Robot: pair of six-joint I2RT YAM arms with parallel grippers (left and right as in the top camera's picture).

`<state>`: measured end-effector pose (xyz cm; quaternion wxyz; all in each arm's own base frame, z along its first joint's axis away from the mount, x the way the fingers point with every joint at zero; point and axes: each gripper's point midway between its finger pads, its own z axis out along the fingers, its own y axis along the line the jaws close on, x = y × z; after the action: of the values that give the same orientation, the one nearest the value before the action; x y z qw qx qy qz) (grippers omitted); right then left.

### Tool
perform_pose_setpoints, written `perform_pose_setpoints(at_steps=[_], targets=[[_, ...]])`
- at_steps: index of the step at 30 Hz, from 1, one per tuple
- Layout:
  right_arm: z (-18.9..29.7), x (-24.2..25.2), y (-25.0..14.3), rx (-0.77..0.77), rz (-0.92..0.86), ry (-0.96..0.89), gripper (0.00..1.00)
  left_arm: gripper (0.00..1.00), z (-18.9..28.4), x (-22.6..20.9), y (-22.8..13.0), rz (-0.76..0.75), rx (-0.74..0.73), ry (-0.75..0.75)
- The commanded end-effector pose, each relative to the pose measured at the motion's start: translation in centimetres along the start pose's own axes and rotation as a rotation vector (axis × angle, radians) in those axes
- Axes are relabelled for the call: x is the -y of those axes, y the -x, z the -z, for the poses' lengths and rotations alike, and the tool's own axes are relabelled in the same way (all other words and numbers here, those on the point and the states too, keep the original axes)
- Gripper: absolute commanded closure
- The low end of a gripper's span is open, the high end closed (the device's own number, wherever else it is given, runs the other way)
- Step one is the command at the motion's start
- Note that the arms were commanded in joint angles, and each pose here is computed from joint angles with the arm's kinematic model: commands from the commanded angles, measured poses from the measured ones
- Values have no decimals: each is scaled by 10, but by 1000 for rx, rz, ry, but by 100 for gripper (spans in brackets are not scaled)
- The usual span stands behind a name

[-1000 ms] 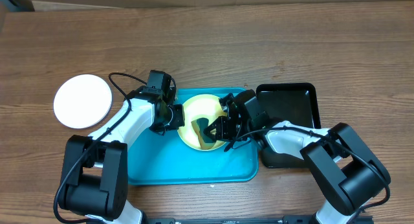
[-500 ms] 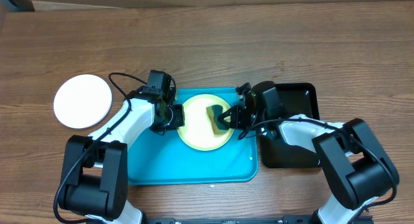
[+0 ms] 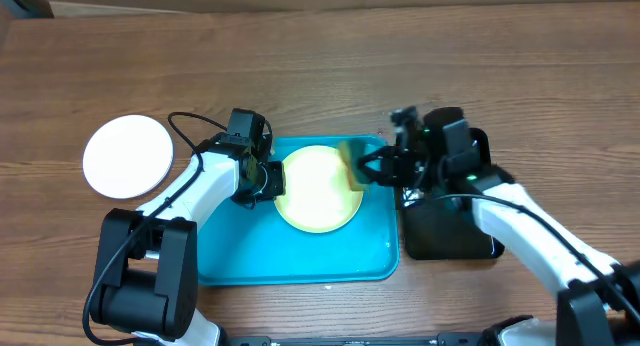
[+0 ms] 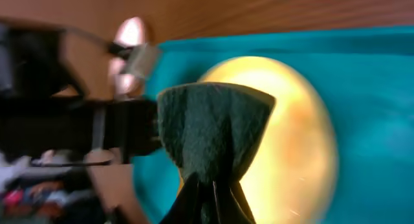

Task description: Clean dirty plates on tray and stack at the side

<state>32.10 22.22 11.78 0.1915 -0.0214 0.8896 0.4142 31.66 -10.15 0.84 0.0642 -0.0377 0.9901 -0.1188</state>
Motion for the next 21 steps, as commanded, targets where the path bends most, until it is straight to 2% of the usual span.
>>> perform_pose_setpoints(at_steps=[1, 3, 8, 15, 17, 19, 21], targets=[[39, 57, 25, 124, -7, -272, 96, 96, -4, -1, -4, -10, -16, 0], [67, 101, 21, 127, -69, -441, 96, 96, -4, -1, -4, -10, -16, 0], [97, 148, 4, 89, -141, -632, 96, 96, -4, -1, -4, -11, -15, 4], [102, 174, -14, 15, -126, -763, 96, 96, -4, -5, -2, -11, -6, 27], [99, 178, -19, -8, -133, -769, 87, 96, -4, -8, -2, -11, -1, 43], [98, 181, -22, -23, -140, -773, 65, 96, -4, -10, -1, -11, 1, 52], [97, 182, -25, -35, -146, -775, 59, 96, -4, -9, -1, -11, 2, 51]])
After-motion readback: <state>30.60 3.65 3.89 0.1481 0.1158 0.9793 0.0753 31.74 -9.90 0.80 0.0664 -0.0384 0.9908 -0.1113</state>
